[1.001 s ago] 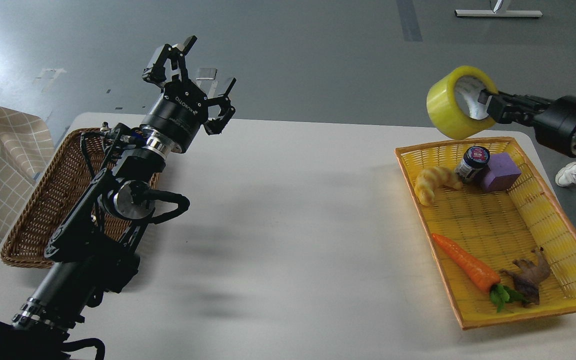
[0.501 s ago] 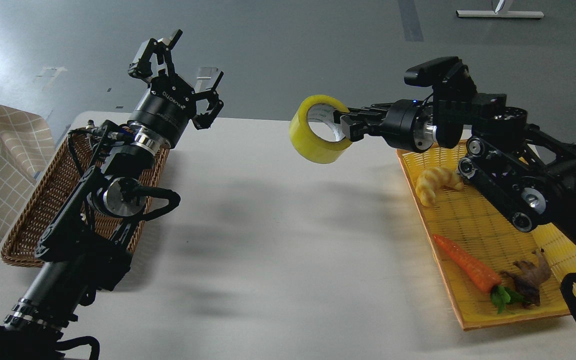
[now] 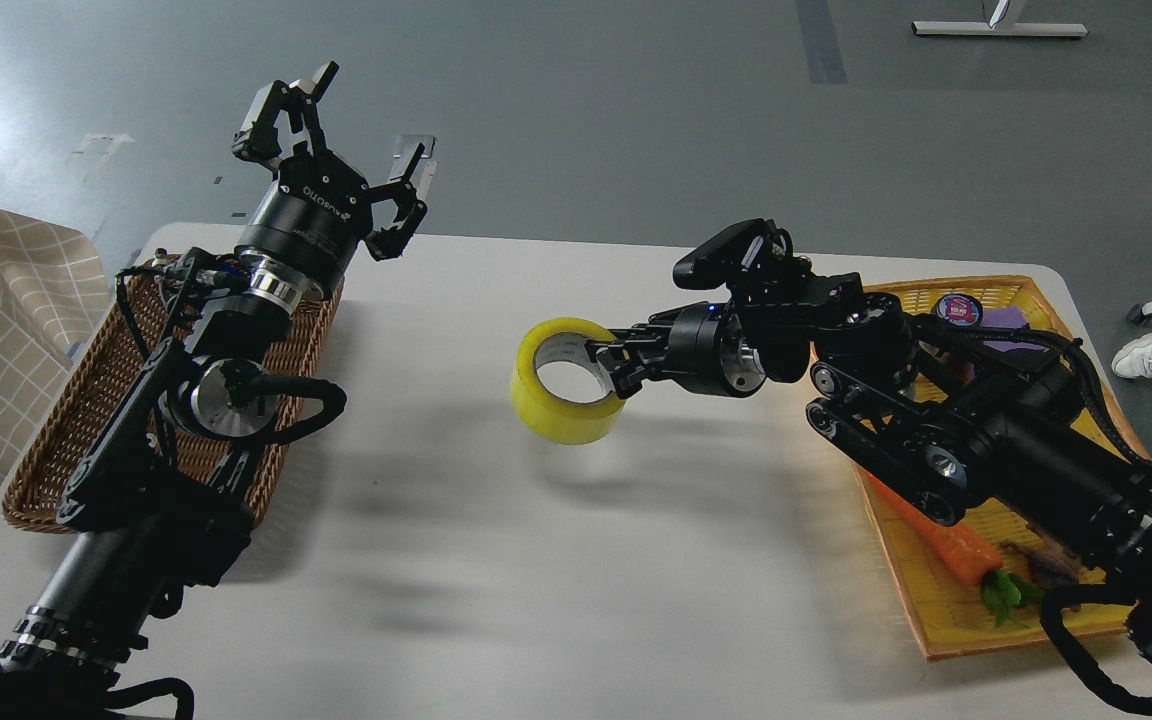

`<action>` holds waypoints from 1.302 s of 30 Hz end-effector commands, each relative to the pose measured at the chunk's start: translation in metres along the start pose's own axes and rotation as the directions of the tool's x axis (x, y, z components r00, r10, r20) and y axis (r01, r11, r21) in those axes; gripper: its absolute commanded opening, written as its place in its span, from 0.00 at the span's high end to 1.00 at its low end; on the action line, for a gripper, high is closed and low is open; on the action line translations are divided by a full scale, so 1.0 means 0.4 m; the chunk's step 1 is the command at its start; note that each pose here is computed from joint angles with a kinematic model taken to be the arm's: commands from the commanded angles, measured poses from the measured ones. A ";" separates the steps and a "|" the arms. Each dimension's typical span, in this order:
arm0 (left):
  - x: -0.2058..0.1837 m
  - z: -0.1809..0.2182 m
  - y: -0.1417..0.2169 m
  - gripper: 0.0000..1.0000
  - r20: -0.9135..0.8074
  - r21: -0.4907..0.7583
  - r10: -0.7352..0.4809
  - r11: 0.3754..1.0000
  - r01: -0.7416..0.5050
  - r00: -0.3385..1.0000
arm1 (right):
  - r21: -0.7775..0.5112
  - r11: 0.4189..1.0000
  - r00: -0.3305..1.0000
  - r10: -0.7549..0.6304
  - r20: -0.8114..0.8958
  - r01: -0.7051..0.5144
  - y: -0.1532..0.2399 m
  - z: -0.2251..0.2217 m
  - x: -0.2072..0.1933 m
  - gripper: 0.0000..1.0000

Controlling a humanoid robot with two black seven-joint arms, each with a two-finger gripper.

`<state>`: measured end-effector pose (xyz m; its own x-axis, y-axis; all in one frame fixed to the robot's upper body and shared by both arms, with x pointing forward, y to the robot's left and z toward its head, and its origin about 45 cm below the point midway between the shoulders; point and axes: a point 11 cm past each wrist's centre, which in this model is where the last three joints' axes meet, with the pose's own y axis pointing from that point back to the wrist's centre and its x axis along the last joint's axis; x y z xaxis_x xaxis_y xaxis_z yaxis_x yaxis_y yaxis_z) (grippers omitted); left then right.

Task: Place and transfer tape with both arms
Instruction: 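Carry the tape roll toward the table center and lower it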

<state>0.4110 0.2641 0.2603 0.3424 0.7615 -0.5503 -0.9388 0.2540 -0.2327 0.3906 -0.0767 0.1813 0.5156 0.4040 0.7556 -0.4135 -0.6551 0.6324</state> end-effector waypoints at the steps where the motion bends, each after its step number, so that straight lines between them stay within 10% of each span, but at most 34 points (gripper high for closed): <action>1: 0.006 0.005 0.002 0.02 -0.002 -0.007 0.007 1.000 -0.007 1.000 | -0.001 1.000 1.000 -0.012 -0.003 0.012 -0.004 -0.001 -0.015 0.80; 18: 0.011 0.005 0.007 0.02 -0.003 -0.008 0.011 1.000 -0.011 1.000 | 0.018 0.999 0.999 -0.034 0.033 0.034 -0.021 -0.018 -0.060 0.78; 39: 0.026 0.004 0.020 0.02 -0.006 -0.008 0.028 1.000 -0.028 1.000 | 0.034 0.999 0.992 0.008 0.129 -0.013 -0.033 -0.025 -0.055 0.42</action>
<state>0.4080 0.2748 0.2559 0.3189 0.7648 -0.5598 -0.9466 0.2278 -0.2280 0.3710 -0.0768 0.1477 0.6006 0.3600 0.7140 -0.3764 -0.6606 0.6496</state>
